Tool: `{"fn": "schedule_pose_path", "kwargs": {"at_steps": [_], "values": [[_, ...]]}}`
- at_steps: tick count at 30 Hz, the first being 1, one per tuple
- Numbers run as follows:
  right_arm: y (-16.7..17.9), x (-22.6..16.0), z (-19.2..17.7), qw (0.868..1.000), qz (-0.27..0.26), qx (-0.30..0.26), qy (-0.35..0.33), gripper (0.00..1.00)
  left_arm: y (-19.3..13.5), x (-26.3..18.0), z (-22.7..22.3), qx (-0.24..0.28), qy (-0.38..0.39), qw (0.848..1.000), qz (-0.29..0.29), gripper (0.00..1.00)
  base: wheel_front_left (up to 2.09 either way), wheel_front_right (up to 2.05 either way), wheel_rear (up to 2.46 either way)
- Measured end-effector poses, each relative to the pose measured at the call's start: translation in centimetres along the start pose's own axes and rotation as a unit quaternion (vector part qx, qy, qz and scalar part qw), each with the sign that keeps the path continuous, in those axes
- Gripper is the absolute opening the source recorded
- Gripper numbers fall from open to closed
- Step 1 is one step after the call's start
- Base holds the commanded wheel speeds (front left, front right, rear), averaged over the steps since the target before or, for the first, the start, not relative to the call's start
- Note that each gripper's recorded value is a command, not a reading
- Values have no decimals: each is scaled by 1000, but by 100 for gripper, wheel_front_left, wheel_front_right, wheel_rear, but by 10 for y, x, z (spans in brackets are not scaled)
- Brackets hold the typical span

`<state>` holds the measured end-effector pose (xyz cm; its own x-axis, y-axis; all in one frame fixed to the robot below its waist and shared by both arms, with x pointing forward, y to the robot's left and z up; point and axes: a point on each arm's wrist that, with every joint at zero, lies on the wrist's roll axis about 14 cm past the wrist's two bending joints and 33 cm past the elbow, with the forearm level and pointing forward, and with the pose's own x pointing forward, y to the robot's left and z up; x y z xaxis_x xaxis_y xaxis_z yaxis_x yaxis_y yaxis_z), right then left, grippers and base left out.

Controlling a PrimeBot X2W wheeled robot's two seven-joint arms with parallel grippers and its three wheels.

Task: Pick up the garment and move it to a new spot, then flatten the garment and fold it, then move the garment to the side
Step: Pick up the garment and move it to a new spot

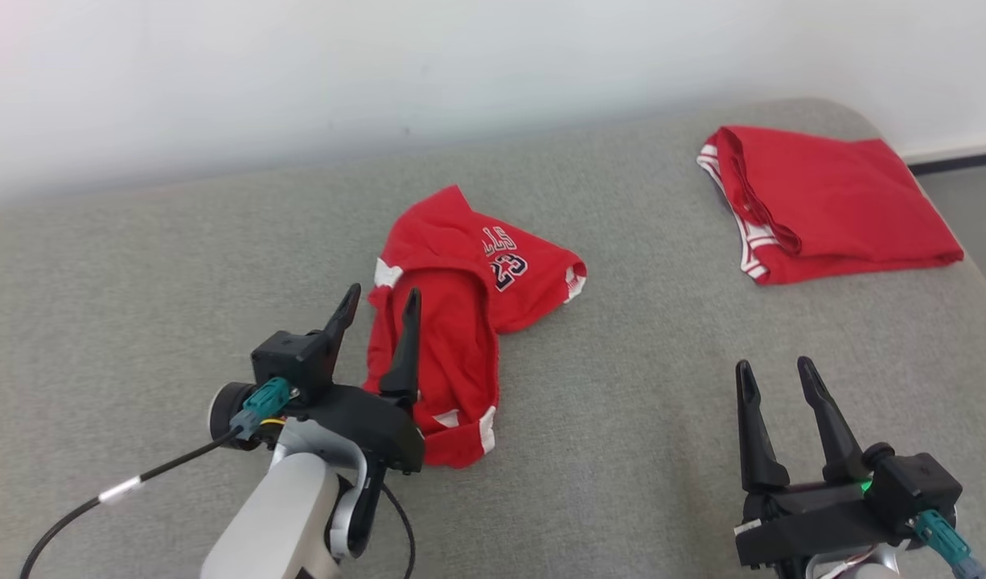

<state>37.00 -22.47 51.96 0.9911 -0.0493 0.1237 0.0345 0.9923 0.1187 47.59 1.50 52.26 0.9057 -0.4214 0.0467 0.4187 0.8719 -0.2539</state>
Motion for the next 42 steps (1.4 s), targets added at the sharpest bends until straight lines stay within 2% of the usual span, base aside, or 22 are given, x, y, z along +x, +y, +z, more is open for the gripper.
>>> {"fn": "schedule_pose_path", "kwargs": {"at_steps": [8, 19, 29, 42], "values": [[8, -4, 7, 1000, 12, 4, -10, 100, 34, -30, 40, 74, -49, 995, 34, 100, 0, 0, 0], [20, -8, 18, 999, 31, 9, -28, 100, 91, -103, 83, 152, -100, 977, 114, 100, 0, 0, 0], [30, -9, 17, 999, 44, 14, -27, 100, 116, -160, 82, 169, -101, 964, 178, 100, 0, 0, 0], [25, -19, 14, 999, 33, 20, -23, 100, 119, -198, 58, 165, -80, 958, 222, 100, 0, 0, 0]]}}
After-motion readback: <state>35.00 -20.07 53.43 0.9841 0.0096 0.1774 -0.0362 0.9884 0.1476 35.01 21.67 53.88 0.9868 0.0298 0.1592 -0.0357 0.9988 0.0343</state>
